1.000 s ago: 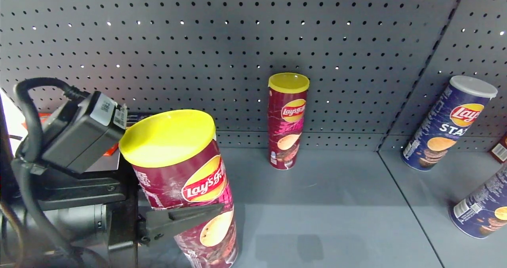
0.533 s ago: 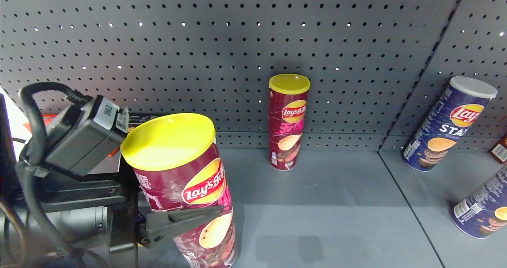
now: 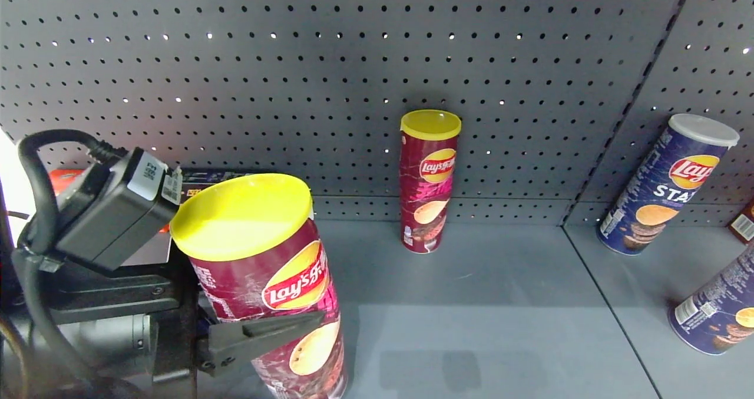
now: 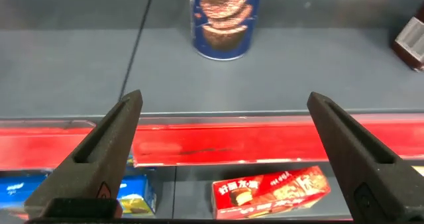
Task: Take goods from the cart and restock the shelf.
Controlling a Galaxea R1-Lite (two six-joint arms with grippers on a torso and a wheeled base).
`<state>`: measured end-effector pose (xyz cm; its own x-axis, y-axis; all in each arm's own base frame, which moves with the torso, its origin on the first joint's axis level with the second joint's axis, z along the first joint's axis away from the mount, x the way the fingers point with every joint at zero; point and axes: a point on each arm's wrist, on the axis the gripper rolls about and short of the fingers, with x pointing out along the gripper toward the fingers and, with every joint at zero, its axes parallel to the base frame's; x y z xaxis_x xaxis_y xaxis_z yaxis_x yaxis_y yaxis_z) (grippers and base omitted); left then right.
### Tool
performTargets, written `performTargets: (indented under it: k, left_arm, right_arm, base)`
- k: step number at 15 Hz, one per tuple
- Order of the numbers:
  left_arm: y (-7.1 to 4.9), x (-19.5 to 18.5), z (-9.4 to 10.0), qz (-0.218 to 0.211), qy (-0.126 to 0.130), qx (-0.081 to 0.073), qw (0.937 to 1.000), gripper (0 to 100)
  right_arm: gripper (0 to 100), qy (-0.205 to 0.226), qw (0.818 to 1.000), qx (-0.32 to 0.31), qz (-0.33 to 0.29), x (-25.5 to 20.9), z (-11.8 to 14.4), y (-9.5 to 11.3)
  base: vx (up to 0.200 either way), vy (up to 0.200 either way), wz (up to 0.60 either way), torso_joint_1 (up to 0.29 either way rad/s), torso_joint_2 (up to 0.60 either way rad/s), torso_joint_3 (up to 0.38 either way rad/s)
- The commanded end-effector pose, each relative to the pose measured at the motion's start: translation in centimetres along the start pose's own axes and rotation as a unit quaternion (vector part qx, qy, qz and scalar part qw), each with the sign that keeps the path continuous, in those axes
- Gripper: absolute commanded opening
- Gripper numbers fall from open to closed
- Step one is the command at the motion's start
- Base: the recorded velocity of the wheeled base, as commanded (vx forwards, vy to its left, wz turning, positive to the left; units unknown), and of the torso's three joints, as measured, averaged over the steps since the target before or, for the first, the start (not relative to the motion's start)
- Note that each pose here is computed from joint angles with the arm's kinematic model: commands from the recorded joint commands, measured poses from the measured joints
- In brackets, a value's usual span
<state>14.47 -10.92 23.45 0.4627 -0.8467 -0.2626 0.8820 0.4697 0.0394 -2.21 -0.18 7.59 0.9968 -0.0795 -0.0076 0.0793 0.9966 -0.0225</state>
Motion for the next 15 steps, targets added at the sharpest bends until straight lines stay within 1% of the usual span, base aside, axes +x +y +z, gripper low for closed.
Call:
performTargets:
  k: [1, 2, 3, 4, 5, 6, 7, 8, 9, 10, 12, 13, 15]
  left_arm:
    - [0.1, -0.2, 0.1, 0.004, -0.003, 0.001, 1.0000, 0]
    - [0.1, -0.2, 0.0, 0.005, -0.002, -0.001, 1.0000, 0]
    - [0.1, -0.1, -0.2, 0.004, 0.001, -0.002, 1.0000, 0]
    - [0.0, 0.0, -0.5, 0.002, 0.006, -0.003, 1.0000, 0]
    - [-0.2, 0.1, -0.7, -0.004, 0.009, -0.003, 0.9999, 0]
    - [-0.3, 0.2, -1.2, -0.008, 0.016, -0.005, 0.9998, 0]
    - [-0.4, 0.3, -1.6, -0.011, 0.022, -0.006, 0.9997, 0]
    - [-0.4, 0.3, -1.7, -0.011, 0.023, -0.006, 0.9997, 0]
    - [-0.5, 0.3, -2.0, -0.012, 0.027, -0.009, 0.9995, 0]
    - [-0.5, 0.3, -1.9, -0.012, 0.026, -0.008, 0.9996, 0]
    - [-0.4, 0.2, -2.0, -0.010, 0.027, -0.010, 0.9995, 0]
    - [-0.4, 0.2, -2.1, -0.010, 0.028, -0.011, 0.9995, 0]
    - [-0.4, 0.2, -2.1, -0.009, 0.028, -0.011, 0.9995, 0]
  right_arm:
    - [100, 0.000, 1.000, -0.015, 0.003, 0.0, 0.0, 0.0]
    - [100, 0.002, 1.000, 0.019, -0.005, 0.0, 0.0, 0.0]
    - [100, 0.011, 0.999, 0.035, -0.036, 0.3, 0.8, 0.0]
    - [100, -0.072, 0.997, -0.035, -0.021, -0.4, 8.4, 0.0]
    - [100, -0.030, 0.998, -0.006, -0.046, 2.3, 11.7, 0.1]
    - [100, -0.066, 0.998, 0.005, -0.017, 0.6, 11.5, 0.3]
    - [100, -0.057, 0.998, -0.029, 0.009, -0.9, 10.0, 0.4]
    - [100, -0.048, 0.998, -0.037, 0.015, -1.3, 9.5, 0.5]
    - [100, -0.038, 0.997, -0.046, 0.054, -3.2, 8.5, 0.7]
    - [100, -0.045, 0.996, -0.048, 0.064, -3.6, 9.1, 0.8]
    - [100, -0.061, 0.990, -0.052, 0.120, -4.1, 9.9, 1.0]
    - [100, -0.063, 0.987, -0.053, 0.135, -4.0, 10.7, 1.1]
    - [100, -0.064, 0.982, -0.055, 0.167, -3.2, 14.2, 1.1]
  base:
    - [0.000, 0.000, 0.00, 0.000, 0.00, 0.000]
    - [0.000, 0.000, 0.00, 0.000, 0.00, 0.000]
    - [0.000, 0.000, 0.00, 0.000, 0.00, 0.000]
    - [0.000, 0.000, 0.00, 0.000, 0.00, 0.000]
    - [0.000, 0.000, 0.00, 0.000, 0.00, 0.000]
    - [0.000, 0.000, 0.00, 0.000, 0.00, 0.000]
    - [0.000, 0.000, 0.00, 0.000, 0.00, 0.000]
    - [0.000, 0.000, 0.00, 0.000, 0.00, 0.000]
    - [0.000, 0.000, 0.00, 0.000, 0.00, 0.000]
    - [0.000, 0.000, 0.00, 0.000, 0.00, 0.000]
    - [0.000, 0.000, 0.00, 0.000, 0.00, 0.000]
    - [0.000, 0.000, 0.00, 0.000, 0.00, 0.000]
    - [0.000, 0.000, 0.00, 0.000, 0.00, 0.000]
